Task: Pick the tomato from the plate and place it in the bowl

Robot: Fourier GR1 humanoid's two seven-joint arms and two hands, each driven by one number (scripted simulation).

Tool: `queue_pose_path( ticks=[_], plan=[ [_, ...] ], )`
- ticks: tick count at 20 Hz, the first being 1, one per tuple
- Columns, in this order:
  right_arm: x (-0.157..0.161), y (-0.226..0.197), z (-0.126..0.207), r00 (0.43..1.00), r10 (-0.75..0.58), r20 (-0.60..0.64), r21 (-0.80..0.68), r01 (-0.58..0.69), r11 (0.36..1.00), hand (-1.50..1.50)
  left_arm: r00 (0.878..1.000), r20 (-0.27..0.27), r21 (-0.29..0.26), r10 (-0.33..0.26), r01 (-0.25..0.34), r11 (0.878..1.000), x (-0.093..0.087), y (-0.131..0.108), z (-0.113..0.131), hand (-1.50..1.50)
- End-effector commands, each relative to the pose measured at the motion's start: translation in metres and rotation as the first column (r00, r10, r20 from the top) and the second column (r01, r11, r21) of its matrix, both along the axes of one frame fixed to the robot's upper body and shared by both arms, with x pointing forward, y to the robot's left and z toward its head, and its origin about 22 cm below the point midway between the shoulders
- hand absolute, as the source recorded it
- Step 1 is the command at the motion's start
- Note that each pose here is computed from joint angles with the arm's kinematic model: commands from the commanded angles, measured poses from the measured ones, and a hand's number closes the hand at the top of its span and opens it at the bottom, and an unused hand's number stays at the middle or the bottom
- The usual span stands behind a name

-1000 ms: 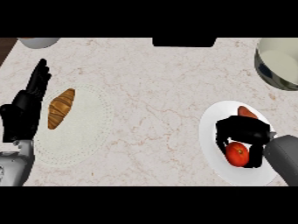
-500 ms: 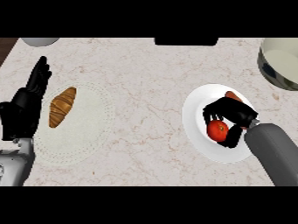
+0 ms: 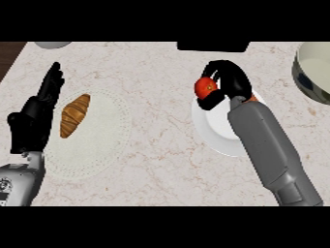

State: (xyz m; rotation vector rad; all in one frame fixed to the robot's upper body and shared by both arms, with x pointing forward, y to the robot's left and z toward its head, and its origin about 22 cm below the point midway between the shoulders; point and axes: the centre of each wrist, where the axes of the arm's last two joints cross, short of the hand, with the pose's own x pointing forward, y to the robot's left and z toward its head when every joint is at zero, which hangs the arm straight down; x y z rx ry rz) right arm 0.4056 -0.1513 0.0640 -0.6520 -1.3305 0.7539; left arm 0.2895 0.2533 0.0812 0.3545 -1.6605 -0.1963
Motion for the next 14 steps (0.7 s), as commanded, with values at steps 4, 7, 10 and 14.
queue_pose_path(
  ticks=[4, 7, 10, 14],
  plan=[
    [0.018, 0.064, 0.073, 0.881, -0.41, 0.237, 0.158, 0.382, 0.911, 1.5, 1.0, 0.008, 0.008, 0.008, -0.008, 1.0, 0.001, 0.014, -0.001, 0.0],
    [0.029, 0.073, 0.088, 0.817, -0.513, 0.262, 0.116, 0.501, 0.858, 1.5, 1.0, 0.019, 0.01, 0.014, -0.014, 1.0, 0.007, 0.008, -0.003, 0.0],
    [0.036, 0.063, 0.108, 0.762, -0.584, 0.28, 0.096, 0.584, 0.806, 1.5, 1.0, -0.003, 0.005, 0.031, -0.031, 1.0, 0.005, 0.015, 0.007, 0.0],
    [0.049, 0.02, 0.095, 0.699, -0.644, 0.311, 0.138, 0.638, 0.758, 1.5, 1.0, 0.0, 0.006, 0.003, -0.003, 1.0, 0.003, 0.013, 0.003, 0.0]
  ],
)
